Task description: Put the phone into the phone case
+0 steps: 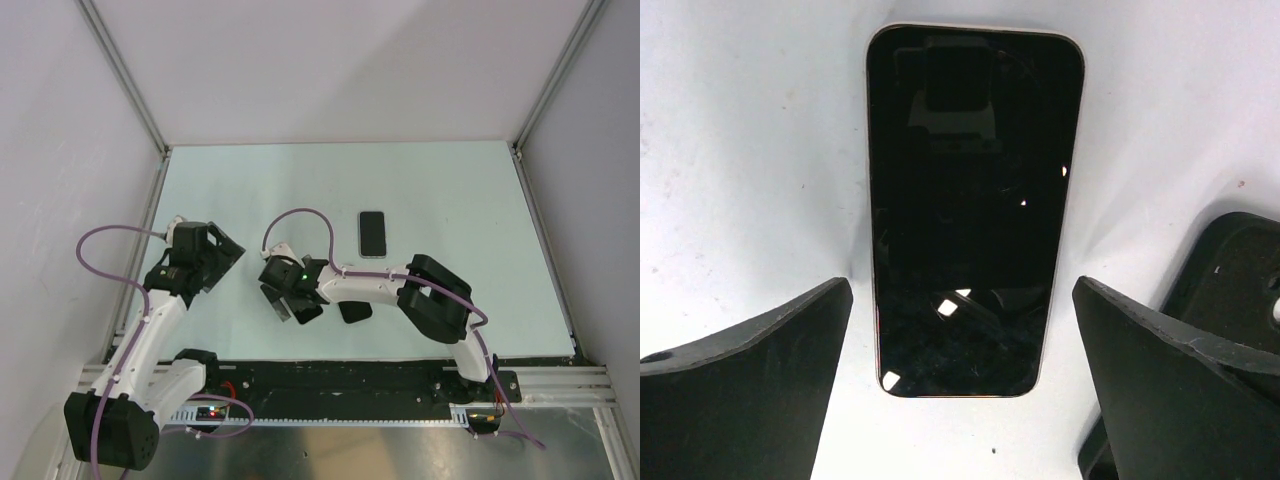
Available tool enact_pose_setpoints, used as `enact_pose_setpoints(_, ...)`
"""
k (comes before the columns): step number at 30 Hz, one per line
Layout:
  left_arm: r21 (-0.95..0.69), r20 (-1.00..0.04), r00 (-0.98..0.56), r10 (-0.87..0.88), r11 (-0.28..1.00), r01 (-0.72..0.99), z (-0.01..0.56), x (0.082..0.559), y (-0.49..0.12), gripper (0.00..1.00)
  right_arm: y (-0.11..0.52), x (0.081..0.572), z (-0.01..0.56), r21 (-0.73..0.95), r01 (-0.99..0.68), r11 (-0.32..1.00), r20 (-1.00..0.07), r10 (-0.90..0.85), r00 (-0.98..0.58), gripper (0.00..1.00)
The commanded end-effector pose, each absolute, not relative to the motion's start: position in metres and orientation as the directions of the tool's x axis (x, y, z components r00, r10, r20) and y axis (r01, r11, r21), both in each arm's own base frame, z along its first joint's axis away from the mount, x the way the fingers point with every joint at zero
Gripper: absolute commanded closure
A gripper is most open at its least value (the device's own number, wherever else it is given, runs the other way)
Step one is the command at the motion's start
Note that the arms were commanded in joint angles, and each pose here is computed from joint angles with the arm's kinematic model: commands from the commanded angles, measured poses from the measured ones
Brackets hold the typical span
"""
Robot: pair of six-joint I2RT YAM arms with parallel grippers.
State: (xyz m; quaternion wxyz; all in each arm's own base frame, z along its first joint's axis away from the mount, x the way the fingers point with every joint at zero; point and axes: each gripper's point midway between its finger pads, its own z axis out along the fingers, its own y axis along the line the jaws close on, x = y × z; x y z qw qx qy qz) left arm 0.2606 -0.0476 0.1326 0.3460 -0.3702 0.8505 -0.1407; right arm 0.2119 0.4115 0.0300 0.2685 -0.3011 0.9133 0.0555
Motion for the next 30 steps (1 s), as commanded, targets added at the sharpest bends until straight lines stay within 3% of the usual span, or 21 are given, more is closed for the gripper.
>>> enact_pose_setpoints(1, -0.512, -0.51, -0.472, -0.719, 0.695, -0.505, 0.144, 0.263, -0.046, 0.11, 0.418, 0.212, 0.028, -0.019, -0.579, 0.815, -0.532, -0.498, -0.684, 0.0)
enact_pose_setpoints(11, -0.514, -0.506, -0.474, -0.72, 0.694, -0.504, 0.144, 0.264, -0.047, 0.11, 0.408, 0.211, 0.014, 0.068, -0.547, 0.835, -0.502, -0.445, -0.741, 0.06)
enact_pose_setpoints(13, -0.512, -0.506, -0.475, -0.72, 0.694, -0.507, 0.143, 0.263, -0.046, 0.11, 0.404, 0.212, 0.014, 0.066, -0.538, 0.84, -0.503, -0.437, -0.745, 0.11)
enact_pose_setpoints(24, -0.516, -0.496, -0.478, -0.725, 0.689, -0.509, 0.142, 0.264, -0.048, 0.11, 0.391, 0.216, 0.024, 0.018, -0.504, 0.863, -0.515, -0.424, -0.745, 0.55)
enact_pose_setpoints(30, -0.512, -0.482, -0.489, -0.727, 0.687, -0.517, 0.135, 0.262, -0.049, 0.11, 0.391, 0.221, 0.049, 0.037, -0.505, 0.862, -0.546, -0.406, -0.733, 0.63)
